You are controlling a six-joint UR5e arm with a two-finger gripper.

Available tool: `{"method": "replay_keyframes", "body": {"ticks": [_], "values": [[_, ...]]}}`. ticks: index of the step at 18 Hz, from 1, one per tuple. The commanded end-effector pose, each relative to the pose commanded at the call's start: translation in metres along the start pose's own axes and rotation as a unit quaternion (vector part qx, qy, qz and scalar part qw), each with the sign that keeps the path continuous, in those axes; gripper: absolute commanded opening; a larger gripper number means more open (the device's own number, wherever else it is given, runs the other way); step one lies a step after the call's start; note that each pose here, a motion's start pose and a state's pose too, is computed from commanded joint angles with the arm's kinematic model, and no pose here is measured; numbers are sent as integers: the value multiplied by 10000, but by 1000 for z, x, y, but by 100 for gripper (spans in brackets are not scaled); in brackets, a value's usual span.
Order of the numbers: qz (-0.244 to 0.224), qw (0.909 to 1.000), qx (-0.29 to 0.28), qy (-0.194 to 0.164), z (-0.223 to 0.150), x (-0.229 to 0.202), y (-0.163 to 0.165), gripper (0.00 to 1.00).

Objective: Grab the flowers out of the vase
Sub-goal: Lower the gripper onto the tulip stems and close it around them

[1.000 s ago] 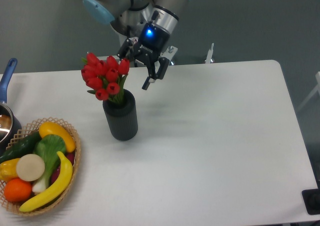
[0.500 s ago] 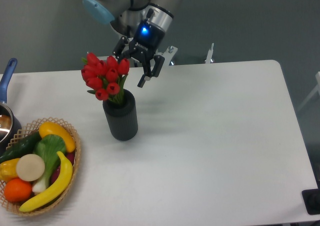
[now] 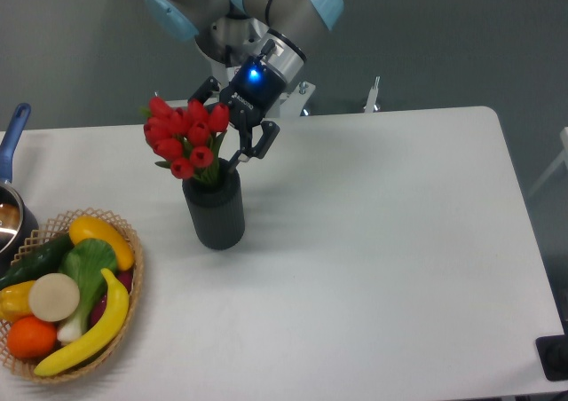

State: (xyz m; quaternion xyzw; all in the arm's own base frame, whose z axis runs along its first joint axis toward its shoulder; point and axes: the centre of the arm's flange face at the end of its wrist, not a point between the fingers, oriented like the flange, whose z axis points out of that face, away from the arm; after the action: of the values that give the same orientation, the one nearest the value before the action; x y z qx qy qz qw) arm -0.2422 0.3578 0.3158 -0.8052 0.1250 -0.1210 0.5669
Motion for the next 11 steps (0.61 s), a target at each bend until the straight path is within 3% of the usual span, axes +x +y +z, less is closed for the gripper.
{"method": "replay_keyframes", "body": {"ticks": [2,4,6,11], "values": [[2,10000,-10,28,2,-2,1,99],[-11,10000,-26,31,3,-1,1,89],[-11,10000,-34,32,3,-1,2,76],[-15,10000,-39,16,2,2,1,32]]}}
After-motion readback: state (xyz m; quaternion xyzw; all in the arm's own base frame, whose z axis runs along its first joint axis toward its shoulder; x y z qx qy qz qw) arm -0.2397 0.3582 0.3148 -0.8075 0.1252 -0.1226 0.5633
